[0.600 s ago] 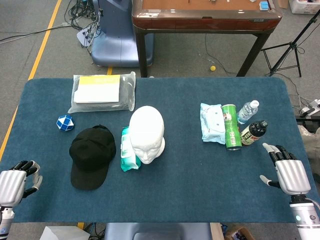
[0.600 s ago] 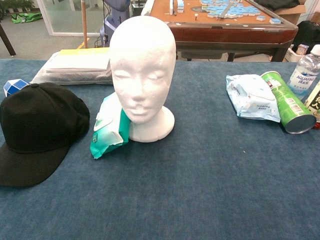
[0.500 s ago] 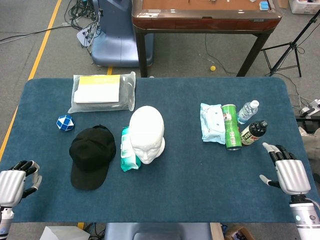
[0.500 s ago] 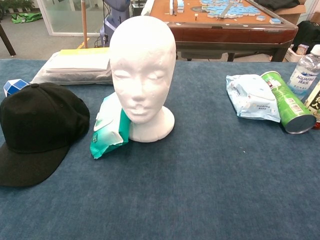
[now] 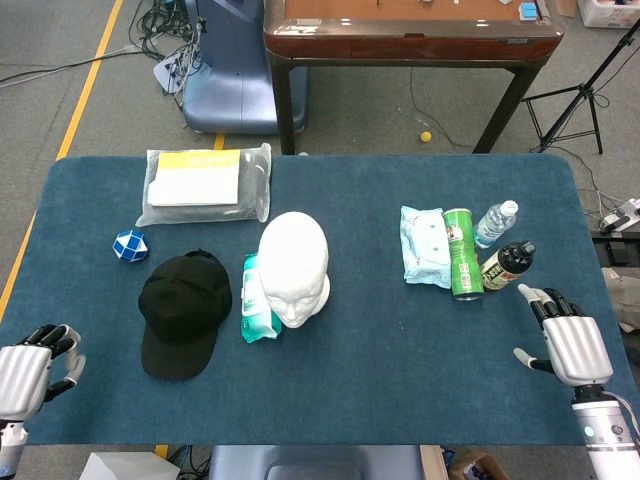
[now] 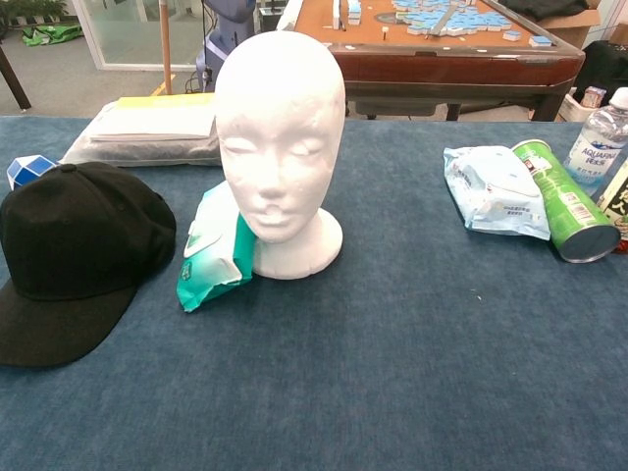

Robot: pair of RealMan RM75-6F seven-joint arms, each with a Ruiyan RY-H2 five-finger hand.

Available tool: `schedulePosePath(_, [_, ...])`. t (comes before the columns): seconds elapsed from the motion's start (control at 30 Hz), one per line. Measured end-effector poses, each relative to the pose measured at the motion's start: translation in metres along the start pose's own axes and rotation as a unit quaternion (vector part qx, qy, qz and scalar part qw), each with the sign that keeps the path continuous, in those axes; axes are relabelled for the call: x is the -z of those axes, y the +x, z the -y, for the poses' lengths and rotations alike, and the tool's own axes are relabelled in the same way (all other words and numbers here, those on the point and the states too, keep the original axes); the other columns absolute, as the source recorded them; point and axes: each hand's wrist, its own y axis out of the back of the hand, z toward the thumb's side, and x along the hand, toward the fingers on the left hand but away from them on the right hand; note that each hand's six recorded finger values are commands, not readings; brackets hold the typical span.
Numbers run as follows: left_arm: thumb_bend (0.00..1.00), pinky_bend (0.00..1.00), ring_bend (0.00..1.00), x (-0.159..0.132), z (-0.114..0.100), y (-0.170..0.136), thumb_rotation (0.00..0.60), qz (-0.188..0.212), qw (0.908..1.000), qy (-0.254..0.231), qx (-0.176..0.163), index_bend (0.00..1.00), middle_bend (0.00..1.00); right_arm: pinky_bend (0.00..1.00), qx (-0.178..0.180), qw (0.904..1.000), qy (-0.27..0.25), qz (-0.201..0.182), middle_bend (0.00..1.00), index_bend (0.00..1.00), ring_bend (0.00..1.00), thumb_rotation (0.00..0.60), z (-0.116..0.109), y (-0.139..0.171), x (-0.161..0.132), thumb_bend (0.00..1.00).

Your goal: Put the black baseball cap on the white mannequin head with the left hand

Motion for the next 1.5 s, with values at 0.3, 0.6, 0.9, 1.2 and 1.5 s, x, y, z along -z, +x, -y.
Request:
schedulePosePath(0.3, [0.16, 0.55, 0.36, -0.011, 0.011, -0.003, 0.600, 0.018, 0.9998, -0.002, 0.010, 0.21, 0.45, 0.32, 0.001, 1.0000, -0.006, 0.004, 0.22, 0.12, 0.15, 0.600, -0.001, 0.002, 0.003, 0.00])
schedulePosePath(0.6, [0.02, 0.55, 0.33, -0.033, 0.025, -0.014, 0.600, 0.059, 0.9975, -0.034, 0.017, 0.30, 0.40, 0.32, -0.001, 1.0000, -0.003, 0.003, 0.22, 0.12, 0.15, 0.600, 0.000, 0.002, 0.003, 0.00])
schedulePosePath(0.9, [0.02, 0.54, 0.33, -0.053, 0.056, -0.017, 0.600, 0.084, 0.9940, -0.058, 0.039, 0.49, 0.50, 0.32, 0.002, 0.9999, -0.013, 0.005, 0.22, 0.12, 0.15, 0.600, -0.002, 0.002, 0.006, 0.00])
schedulePosePath(1.2, [0.02, 0.52, 0.33, -0.065, 0.080, -0.014, 0.600, 0.092, 0.9922, -0.055, 0.064, 0.51, 0.54, 0.32, 0.003, 0.9999, -0.015, 0.002, 0.22, 0.12, 0.15, 0.600, -0.003, 0.002, 0.006, 0.00])
schedulePosePath(1.5, [0.02, 0.51, 0.33, -0.068, 0.097, -0.007, 0.600, 0.091, 0.9929, -0.025, 0.073, 0.51, 0.55, 0.32, 0.002, 0.9999, -0.016, 0.001, 0.22, 0.12, 0.15, 0.600, -0.003, 0.002, 0.007, 0.00])
